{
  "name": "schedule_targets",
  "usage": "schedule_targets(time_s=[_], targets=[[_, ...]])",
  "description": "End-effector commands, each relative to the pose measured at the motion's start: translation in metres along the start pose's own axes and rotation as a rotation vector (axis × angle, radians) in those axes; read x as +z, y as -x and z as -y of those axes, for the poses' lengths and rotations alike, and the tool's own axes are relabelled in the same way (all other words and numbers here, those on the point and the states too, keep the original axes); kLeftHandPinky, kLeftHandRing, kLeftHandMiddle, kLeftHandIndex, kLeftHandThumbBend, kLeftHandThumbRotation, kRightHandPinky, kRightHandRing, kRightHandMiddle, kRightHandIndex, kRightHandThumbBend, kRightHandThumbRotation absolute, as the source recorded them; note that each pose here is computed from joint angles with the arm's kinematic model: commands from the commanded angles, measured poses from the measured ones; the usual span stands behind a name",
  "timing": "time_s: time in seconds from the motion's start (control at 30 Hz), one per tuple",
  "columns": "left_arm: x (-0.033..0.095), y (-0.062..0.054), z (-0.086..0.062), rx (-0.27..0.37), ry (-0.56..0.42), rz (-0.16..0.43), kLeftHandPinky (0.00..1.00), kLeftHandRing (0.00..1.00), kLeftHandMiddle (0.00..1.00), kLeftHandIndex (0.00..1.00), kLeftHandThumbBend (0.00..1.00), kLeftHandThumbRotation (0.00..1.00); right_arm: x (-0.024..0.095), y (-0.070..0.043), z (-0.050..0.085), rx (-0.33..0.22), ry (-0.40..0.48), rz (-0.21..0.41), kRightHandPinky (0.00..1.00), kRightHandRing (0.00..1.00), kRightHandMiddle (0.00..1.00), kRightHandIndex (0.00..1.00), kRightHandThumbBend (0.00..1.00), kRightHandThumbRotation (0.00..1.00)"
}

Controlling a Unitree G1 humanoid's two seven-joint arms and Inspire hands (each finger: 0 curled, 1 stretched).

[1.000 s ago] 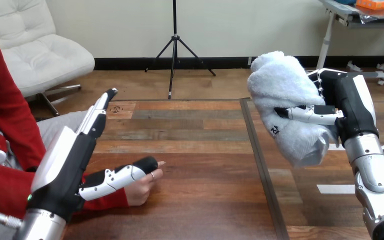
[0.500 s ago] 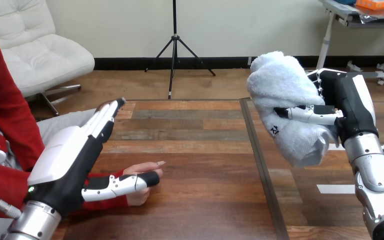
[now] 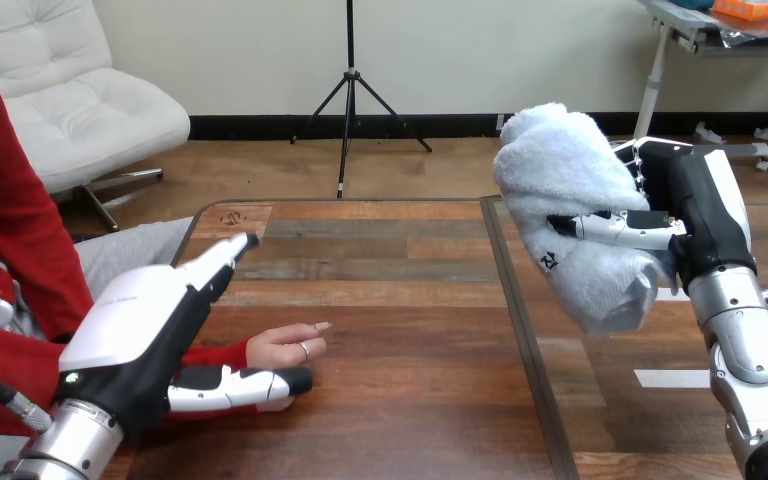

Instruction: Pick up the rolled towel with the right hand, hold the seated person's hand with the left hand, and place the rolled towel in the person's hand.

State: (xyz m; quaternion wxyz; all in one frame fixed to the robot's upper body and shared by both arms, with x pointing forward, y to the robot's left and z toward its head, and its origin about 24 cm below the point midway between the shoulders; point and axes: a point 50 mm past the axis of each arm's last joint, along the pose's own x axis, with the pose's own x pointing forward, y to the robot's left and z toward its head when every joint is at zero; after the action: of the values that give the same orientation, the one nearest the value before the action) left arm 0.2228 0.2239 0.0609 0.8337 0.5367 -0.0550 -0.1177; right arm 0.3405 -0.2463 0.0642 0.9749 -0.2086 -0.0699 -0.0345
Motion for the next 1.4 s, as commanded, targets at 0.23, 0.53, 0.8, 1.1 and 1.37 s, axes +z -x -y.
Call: schedule_targets(time_s=[0.23, 0.53, 0.8, 1.1, 1.37], targets=[[0.0, -0.016, -0.017, 0.041, -0.089, 0.012, 0.88, 0.92, 0.95, 0.93, 1.0, 0.71, 0.033, -0.017, 0.013, -0.05, -0.017, 0.133, 0.29, 0.34, 0.41, 0.43, 0.82, 0.0], [-0.003, -0.019, -0.017, 0.035, -0.145, -0.011, 0.87, 0.92, 0.94, 0.93, 1.0, 0.71, 0.033, -0.017, 0.013, -0.047, -0.016, 0.134, 0.3, 0.35, 0.41, 0.43, 0.82, 0.0], [-0.005, -0.021, -0.018, 0.011, -0.168, -0.041, 0.88, 0.93, 0.95, 0.94, 1.0, 0.7, 0.034, -0.017, 0.014, -0.048, -0.016, 0.135, 0.3, 0.35, 0.41, 0.43, 0.81, 0.0], [-0.008, -0.024, -0.019, -0.01, -0.184, -0.069, 0.88, 0.93, 0.95, 0.93, 1.0, 0.65, 0.034, -0.016, 0.014, -0.048, -0.021, 0.137, 0.3, 0.35, 0.41, 0.43, 0.81, 0.0], [-0.011, -0.027, -0.019, -0.032, -0.208, -0.088, 0.88, 0.92, 0.95, 0.92, 1.0, 0.62, 0.034, -0.015, 0.015, -0.049, -0.009, 0.147, 0.31, 0.35, 0.41, 0.43, 0.81, 0.0]])
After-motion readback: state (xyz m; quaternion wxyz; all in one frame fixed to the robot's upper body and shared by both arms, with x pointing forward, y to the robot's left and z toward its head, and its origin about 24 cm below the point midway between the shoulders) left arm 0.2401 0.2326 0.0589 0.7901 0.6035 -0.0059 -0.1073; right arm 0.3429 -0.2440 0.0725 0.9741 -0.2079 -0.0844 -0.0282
